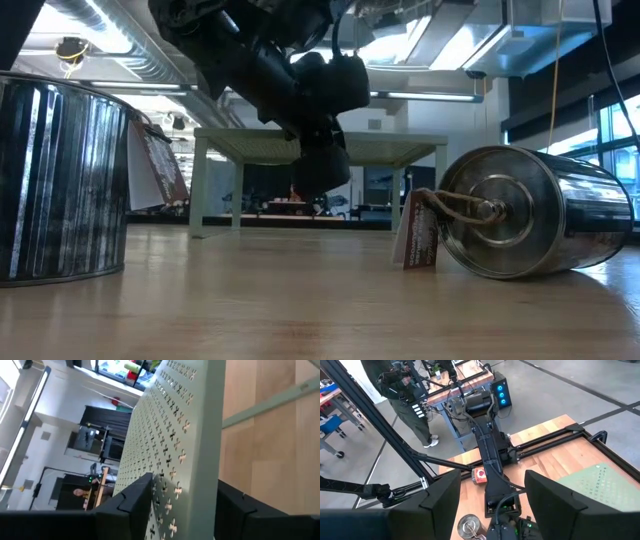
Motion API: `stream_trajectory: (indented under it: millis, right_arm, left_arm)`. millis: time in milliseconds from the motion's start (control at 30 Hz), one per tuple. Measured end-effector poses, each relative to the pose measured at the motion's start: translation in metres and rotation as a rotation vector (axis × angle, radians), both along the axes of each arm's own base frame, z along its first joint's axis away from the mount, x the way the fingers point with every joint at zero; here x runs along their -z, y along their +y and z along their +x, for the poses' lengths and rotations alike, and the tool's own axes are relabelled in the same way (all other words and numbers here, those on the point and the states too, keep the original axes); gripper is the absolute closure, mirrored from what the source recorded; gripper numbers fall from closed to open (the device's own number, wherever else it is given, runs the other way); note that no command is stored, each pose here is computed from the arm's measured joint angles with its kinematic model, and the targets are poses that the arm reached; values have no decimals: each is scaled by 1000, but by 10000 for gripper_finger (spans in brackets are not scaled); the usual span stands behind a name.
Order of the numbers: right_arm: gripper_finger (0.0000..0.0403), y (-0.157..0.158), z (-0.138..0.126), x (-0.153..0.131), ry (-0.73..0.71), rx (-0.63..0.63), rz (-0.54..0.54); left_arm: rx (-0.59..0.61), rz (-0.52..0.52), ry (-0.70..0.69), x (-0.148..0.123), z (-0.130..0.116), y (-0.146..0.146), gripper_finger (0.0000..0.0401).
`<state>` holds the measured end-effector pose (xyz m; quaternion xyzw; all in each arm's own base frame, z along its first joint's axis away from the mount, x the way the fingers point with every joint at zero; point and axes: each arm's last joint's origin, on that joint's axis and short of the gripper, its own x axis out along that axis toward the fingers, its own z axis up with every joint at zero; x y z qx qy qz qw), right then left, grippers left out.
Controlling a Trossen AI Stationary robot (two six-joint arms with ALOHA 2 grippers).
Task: Pick & Place candle stick holders
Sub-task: Prepare the shelf
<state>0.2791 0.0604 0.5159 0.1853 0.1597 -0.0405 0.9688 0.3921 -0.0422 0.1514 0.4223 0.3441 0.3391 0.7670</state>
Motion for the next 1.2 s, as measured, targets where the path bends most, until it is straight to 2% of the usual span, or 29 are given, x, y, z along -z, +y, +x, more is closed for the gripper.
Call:
stream_trajectory:
  millis: [333, 567, 667, 1000, 1200]
  right_arm:
    - [178, 0, 0, -1, -11, 8, 0]
    - [178, 0, 0, -1, -12, 10, -1]
    - [178, 0, 0, -1, -12, 11, 1]
    - [178, 0, 0, -1, -13, 14, 11]
    - [178, 0, 0, -1, -11, 13, 10]
  left_arm:
    - [-6, -35, -47, -4, -1, 0, 196]
    - [-121, 35, -78, -8, -3, 4, 160]
    - [-132, 43, -77, -9, -3, 5, 148]
    - [-50, 62, -117, -20, -1, -20, 134]
    - [-21, 24, -199, -35, -3, -35, 134]
